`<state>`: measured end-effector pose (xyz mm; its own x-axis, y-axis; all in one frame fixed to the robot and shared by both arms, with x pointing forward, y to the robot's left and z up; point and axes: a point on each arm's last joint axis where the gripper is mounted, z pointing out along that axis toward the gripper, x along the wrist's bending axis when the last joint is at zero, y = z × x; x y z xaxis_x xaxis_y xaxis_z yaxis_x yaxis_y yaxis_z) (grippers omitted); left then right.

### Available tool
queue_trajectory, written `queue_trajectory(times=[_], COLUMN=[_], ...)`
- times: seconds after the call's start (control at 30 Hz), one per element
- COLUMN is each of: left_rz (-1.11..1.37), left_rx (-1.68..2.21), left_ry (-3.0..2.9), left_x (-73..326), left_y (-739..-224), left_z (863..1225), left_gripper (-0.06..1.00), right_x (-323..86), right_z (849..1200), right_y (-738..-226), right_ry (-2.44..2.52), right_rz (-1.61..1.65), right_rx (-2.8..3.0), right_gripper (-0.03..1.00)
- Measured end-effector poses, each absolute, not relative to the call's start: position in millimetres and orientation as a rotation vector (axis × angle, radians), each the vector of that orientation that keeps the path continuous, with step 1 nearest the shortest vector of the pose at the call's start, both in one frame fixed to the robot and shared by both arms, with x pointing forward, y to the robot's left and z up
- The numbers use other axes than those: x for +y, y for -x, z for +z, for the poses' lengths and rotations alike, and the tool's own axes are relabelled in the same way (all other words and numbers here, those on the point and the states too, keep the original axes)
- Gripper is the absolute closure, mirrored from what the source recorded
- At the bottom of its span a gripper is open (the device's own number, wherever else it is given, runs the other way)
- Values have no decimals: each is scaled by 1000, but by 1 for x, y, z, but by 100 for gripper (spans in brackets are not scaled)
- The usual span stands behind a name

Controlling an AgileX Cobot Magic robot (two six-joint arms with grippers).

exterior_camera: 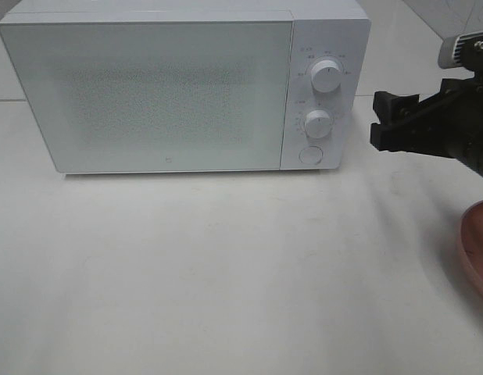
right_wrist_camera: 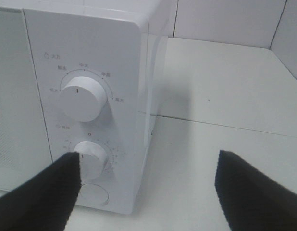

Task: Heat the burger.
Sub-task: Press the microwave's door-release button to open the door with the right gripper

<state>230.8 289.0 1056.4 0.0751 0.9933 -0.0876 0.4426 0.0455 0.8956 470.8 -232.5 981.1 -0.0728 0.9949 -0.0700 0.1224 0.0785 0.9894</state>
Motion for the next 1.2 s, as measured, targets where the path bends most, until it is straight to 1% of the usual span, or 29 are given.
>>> queue_trajectory(times=[0.57,0.7,0.87,0.97,1.07,1.1,1.13,1.17,1.2], left_rz=[837,837,837,837,837,837,837,837,837], left_rx=[1491,1491,1491,1491,1491,1491,1491,1491,1491], left_ry=[-1522,-1522,-1522,-1522,-1522,-1522,-1522,-1522,-1522], left_x=[289,289,289,289,289,289,289,289,289], left_y=[-231,-231,-231,-231,-231,-231,-231,-231,-231], left_z=[1056,1056,1056,1056,1056,1056,1056,1056,1056], left_gripper=[-4,-4,-4,-4,-4,-4,-4,-4,-4], right_x=[-192,-186,-185,-185,-185,-185,-185,-185,-185], right_z=[934,923,918,919,918,918,918,918,918], right_y=[-467,-465,-465,-465,-465,-465,-465,-465,-465], right_ry=[-1240,-1237,-1264,-1294,-1359,-1416,-1416,-1454,-1529], right_rz=[1080,1051,1050,1079,1127,1172,1172,1202,1262], right_rx=[1429,1455,1458,1428,1386,1348,1348,1322,1266], right_gripper=[22,22,23,25,28,31,31,33,38])
